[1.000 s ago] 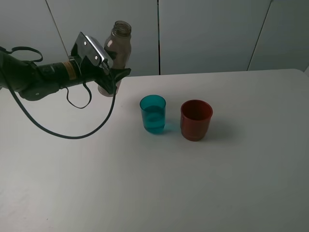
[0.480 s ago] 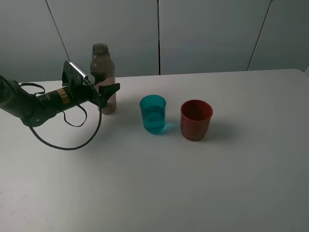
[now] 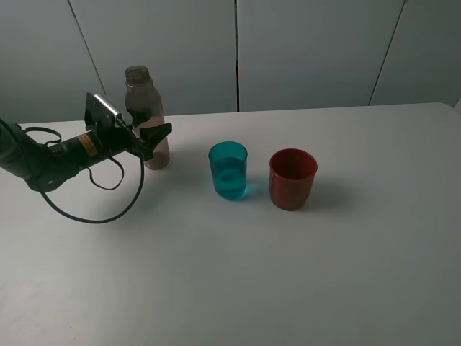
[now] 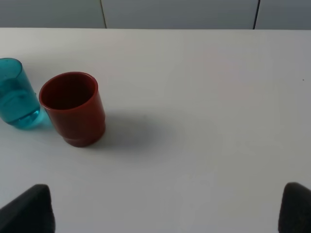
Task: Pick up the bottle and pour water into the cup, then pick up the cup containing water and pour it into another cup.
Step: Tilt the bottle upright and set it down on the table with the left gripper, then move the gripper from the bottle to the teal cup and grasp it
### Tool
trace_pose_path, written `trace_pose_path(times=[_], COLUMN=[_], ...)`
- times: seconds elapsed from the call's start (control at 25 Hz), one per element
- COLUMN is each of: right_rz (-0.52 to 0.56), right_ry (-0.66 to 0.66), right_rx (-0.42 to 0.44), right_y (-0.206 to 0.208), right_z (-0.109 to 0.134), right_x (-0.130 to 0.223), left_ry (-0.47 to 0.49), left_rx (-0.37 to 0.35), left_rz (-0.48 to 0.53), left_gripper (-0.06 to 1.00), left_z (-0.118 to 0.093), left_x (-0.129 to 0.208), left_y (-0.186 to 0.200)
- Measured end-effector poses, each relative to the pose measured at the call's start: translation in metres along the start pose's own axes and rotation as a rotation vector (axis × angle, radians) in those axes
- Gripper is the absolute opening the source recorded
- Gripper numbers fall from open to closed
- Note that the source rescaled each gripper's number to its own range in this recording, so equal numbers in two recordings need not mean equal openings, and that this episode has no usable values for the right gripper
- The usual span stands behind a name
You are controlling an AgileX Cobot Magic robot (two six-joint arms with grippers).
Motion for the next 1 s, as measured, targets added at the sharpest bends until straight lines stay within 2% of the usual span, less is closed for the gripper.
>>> trace_pose_path(times=[0.16,0.2,0.24,0.28,0.32,0.36,0.4,0.72,0.92,1.0], right_rz=[0.0,0.0,0.0,0.0,0.0,0.0,0.0,0.0,0.0,0.0], right_ry=[0.0,0.0,0.0,0.0,0.0,0.0,0.0,0.0,0.0,0.0], right_rx=[0.0,0.0,0.0,0.0,0.0,0.0,0.0,0.0,0.0,0.0], right_y=[0.0,0.0,0.0,0.0,0.0,0.0,0.0,0.0,0.0,0.0], right_z=[0.0,0.0,0.0,0.0,0.0,0.0,0.0,0.0,0.0,0.0], right_x=[0.0,0.0,0.0,0.0,0.0,0.0,0.0,0.0,0.0,0.0], left_ry=[0.0,-0.001,-0.002,-0.005,-0.009,-0.015,-0.024,-0.142,-0.257,-0.258], left_rx=[-0.002,0.0,0.001,0.004,0.007,0.009,0.01,0.041,0.057,0.054], left_rz=[0.0,0.001,0.007,0.018,0.027,0.029,0.023,-0.072,-0.157,-0.169], left_gripper=[0.0,0.05,0.25,0.58,0.78,0.87,0.92,0.95,0.95,0.95], left_z=[0.001,0.001,0.001,0.0,0.0,0.0,0.0,-0.008,-0.019,-0.025], left_x=[0.0,0.0,0.001,0.002,0.002,0.0,-0.005,-0.067,-0.125,-0.145], left_y=[0.001,0.001,0.001,0.001,0.001,0.001,0.0,0.003,0.011,0.014])
Point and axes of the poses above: a point on each arm's last joint axis where the gripper is mounted, y pointing back along that axis away from the gripper, z along the wrist's bending axis when the last joint is at zero, x = y × z, the point moved 3 cm from there along -y, pointing out along that axis toward the gripper, and after that the axes turned 9 degrees about y, right-handed, at the moved point
